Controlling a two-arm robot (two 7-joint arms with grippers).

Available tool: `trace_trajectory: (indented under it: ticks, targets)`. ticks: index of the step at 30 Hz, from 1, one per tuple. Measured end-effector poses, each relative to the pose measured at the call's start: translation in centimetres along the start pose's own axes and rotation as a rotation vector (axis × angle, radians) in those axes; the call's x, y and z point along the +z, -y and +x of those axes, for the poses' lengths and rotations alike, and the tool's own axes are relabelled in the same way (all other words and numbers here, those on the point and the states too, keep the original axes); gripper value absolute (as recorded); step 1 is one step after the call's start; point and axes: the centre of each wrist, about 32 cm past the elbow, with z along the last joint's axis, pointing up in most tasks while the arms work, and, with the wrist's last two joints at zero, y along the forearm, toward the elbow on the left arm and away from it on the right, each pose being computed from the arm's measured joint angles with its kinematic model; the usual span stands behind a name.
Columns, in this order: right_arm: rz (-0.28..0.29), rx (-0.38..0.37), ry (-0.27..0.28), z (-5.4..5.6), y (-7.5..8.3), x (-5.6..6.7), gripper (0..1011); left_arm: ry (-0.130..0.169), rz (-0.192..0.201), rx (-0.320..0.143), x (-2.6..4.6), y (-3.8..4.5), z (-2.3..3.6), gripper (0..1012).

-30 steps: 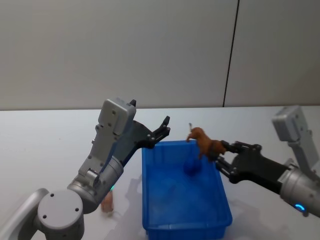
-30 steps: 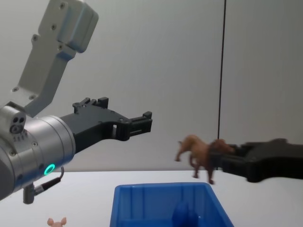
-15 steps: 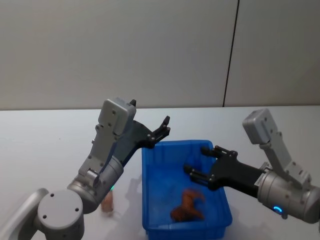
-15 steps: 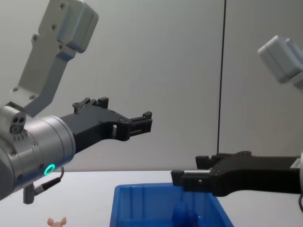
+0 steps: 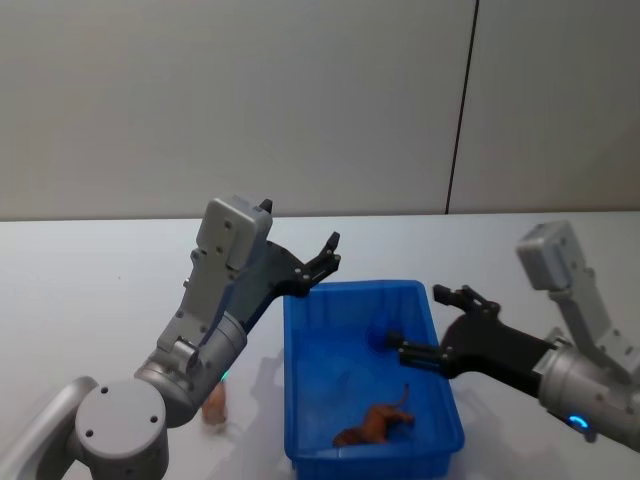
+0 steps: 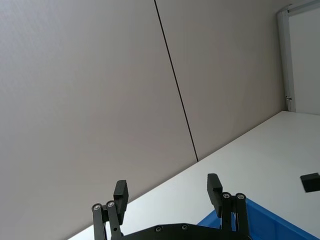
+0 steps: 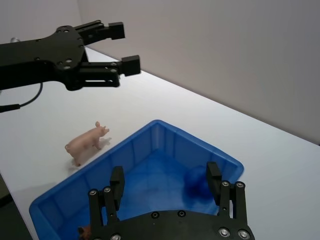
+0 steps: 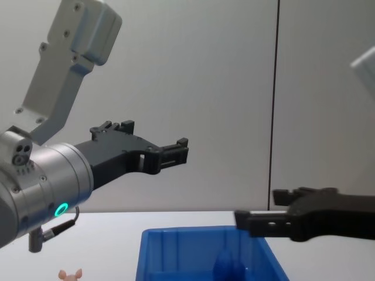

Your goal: Pick up the two dolls from the table and place them into the box.

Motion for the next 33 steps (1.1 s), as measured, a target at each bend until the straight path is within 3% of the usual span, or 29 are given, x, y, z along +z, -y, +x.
trace_trajectory:
  ticks: [10, 20, 26, 33]
  targets:
    - [-0.005, -0.062, -0.02, 1.2, 2.9, -1.2, 1001, 0.0, 0.0, 0.0, 0.0, 0.0, 0.0, 1001]
    - [-0.01, -0.095, -0.028, 1.7, 4.4, -1.8, 1001, 0.004, 0.011, 0.0, 0.0, -0.28, 0.04, 1001]
    - [-0.013, -0.106, -0.03, 1.9, 5.0, -2.0, 1001, 0.01, 0.058, 0.012, 0.06, -1.41, 0.17, 1001]
    - [-0.014, -0.113, -0.032, 2.0, 5.3, -2.1, 1001, -0.002, 0.136, 0.04, -0.05, -3.34, 0.22, 1000]
